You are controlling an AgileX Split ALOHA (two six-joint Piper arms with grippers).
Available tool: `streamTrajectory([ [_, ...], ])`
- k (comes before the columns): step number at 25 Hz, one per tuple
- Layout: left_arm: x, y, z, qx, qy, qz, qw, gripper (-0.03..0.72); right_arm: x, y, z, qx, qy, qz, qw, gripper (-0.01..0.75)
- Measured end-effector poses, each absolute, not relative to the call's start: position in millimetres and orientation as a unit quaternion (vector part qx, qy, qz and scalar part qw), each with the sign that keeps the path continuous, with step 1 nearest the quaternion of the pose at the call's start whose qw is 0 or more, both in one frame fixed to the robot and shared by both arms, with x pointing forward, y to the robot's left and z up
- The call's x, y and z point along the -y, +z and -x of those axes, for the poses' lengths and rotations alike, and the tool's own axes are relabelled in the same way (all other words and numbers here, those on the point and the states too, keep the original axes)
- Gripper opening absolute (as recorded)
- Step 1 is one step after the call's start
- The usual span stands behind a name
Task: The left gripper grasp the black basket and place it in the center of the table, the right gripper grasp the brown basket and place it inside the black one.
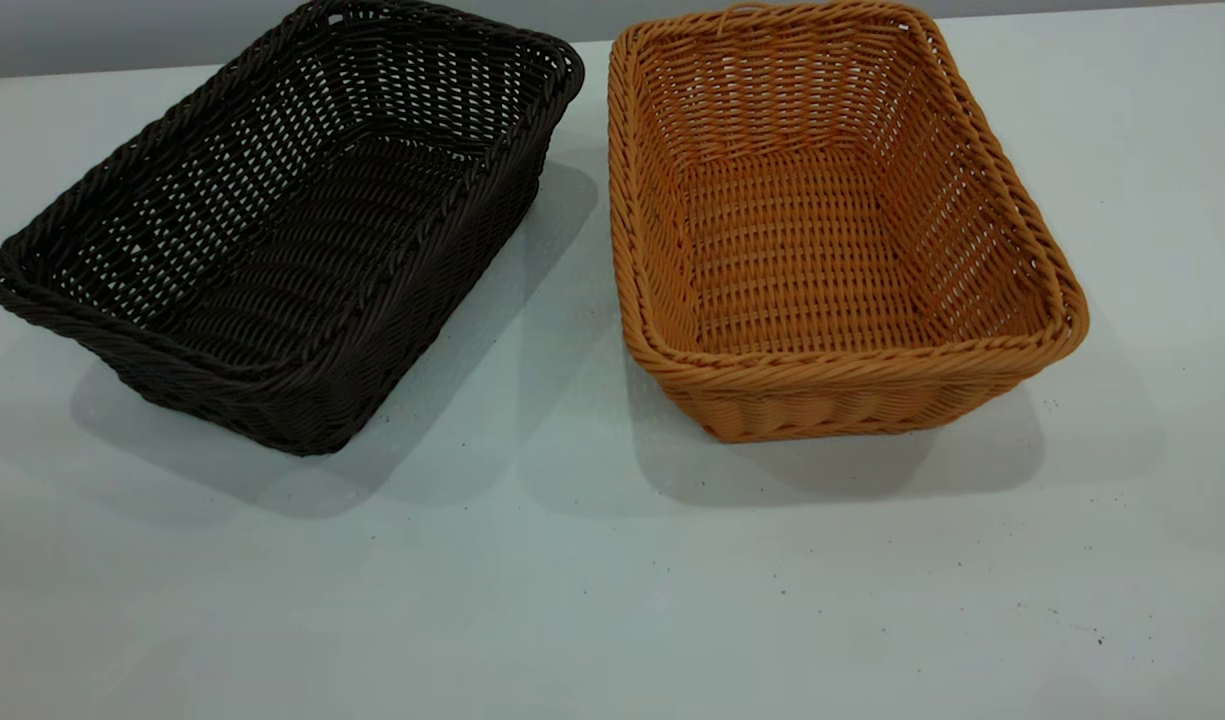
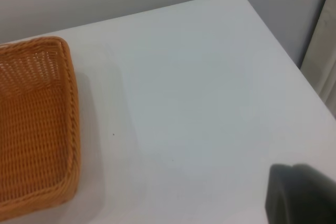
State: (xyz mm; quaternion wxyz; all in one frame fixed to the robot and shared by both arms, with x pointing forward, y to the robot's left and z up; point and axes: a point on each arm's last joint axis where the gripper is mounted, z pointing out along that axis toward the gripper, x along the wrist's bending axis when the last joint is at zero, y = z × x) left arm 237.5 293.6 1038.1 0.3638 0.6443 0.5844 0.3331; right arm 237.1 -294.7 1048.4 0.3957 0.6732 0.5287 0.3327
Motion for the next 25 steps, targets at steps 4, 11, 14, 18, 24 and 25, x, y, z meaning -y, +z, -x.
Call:
streamTrajectory([
  [4, -293.6, 1038.1, -237.5, -0.584, 0.333, -0.644, 0.364, -0.001, 294.7, 1048.4, -237.1, -0.529, 0.333, -0.673, 0.396, 0.0],
  [11, -293.6, 1038.2, -237.5, -0.584, 0.333, -0.644, 0.364, -0.001, 294.7, 1048.4, -237.1, -0.528, 0.333, -0.673, 0.396, 0.0],
  [14, -293.5, 1038.2, -237.5, -0.584, 0.333, -0.644, 0.364, -0.001, 294.4, 1048.4, -237.1, -0.527, 0.335, -0.675, 0.393, 0.0],
  [18, -293.5, 1038.2, -237.6, -0.584, 0.333, -0.644, 0.365, -0.001, 293.0, 1048.5, -237.4, -0.527, 0.342, -0.675, 0.388, 0.0],
  [24, -290.0, 1040.7, -238.3, -0.578, 0.326, -0.64, 0.388, 0.027, 290.0, 1049.4, -238.2, -0.527, 0.358, -0.674, 0.375, 0.011],
  [25, -288.8, 1040.9, -238.2, -0.578, 0.32, -0.639, 0.393, 0.048, 289.4, 1049.6, -239.4, -0.529, 0.362, -0.673, 0.368, 0.025],
])
